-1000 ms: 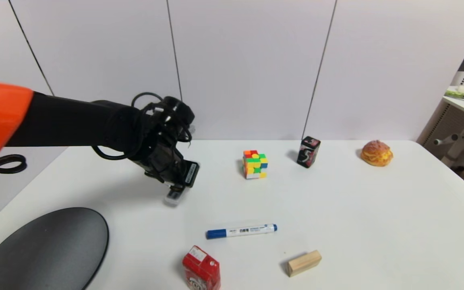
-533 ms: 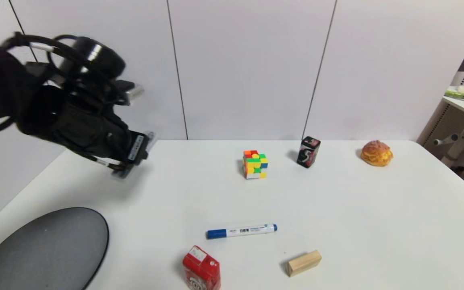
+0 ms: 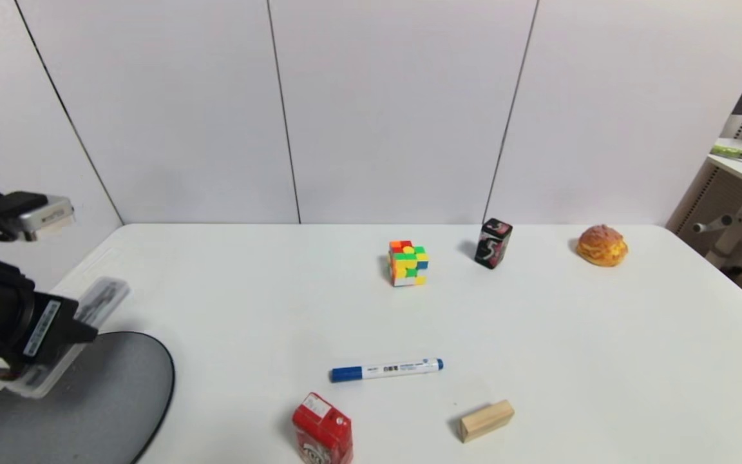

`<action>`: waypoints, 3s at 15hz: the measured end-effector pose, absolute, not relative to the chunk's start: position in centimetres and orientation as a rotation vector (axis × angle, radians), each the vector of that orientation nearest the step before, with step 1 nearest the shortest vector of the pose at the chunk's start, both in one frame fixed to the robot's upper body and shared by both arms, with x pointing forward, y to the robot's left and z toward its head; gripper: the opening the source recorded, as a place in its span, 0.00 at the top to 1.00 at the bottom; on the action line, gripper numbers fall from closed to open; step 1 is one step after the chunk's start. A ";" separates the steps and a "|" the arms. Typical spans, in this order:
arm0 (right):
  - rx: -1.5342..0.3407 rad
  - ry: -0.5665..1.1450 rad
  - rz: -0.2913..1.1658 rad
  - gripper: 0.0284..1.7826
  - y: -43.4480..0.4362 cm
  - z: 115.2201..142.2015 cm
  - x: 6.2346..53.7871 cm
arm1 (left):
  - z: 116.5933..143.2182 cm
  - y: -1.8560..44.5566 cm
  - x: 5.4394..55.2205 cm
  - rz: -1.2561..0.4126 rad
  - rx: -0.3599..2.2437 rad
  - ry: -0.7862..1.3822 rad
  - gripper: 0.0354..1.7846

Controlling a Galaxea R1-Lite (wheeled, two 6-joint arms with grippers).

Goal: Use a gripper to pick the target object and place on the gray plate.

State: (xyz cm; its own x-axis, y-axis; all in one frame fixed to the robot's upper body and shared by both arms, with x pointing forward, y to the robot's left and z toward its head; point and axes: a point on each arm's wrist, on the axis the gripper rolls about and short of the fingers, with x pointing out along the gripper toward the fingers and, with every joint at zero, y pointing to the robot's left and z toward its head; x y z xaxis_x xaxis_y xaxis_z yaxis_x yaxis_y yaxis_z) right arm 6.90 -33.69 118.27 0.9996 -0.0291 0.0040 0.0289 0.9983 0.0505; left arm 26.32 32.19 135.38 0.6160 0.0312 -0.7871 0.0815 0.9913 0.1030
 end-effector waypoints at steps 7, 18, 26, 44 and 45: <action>0.050 -0.005 -0.029 0.04 -33.7 118.3 6.9 | 129.2 33.1 24.8 0.009 0.094 1.013 0.68; 0.050 -0.005 -0.029 0.04 -33.7 118.3 6.9 | 130.4 33.3 26.7 -0.013 0.147 0.897 0.24; 0.050 -0.005 -0.029 0.04 -33.7 118.3 6.9 | 142.0 33.3 18.9 0.011 0.177 0.315 0.12; 0.050 -0.004 -0.029 0.04 -33.7 118.3 6.9 | 119.2 33.2 6.0 -0.084 0.152 0.096 0.06; 0.050 -0.004 -0.029 0.04 -33.7 118.3 6.9 | 118.9 33.2 6.3 -0.071 0.152 0.059 0.06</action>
State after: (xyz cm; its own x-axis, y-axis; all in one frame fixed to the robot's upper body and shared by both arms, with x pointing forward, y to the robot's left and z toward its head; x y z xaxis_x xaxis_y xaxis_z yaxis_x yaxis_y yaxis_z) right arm 6.90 -33.69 118.27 0.9996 -0.0291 0.0036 0.0289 0.9983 0.0501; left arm 6.30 33.20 118.91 0.9957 -0.0663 -0.0641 0.0753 0.9859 0.1495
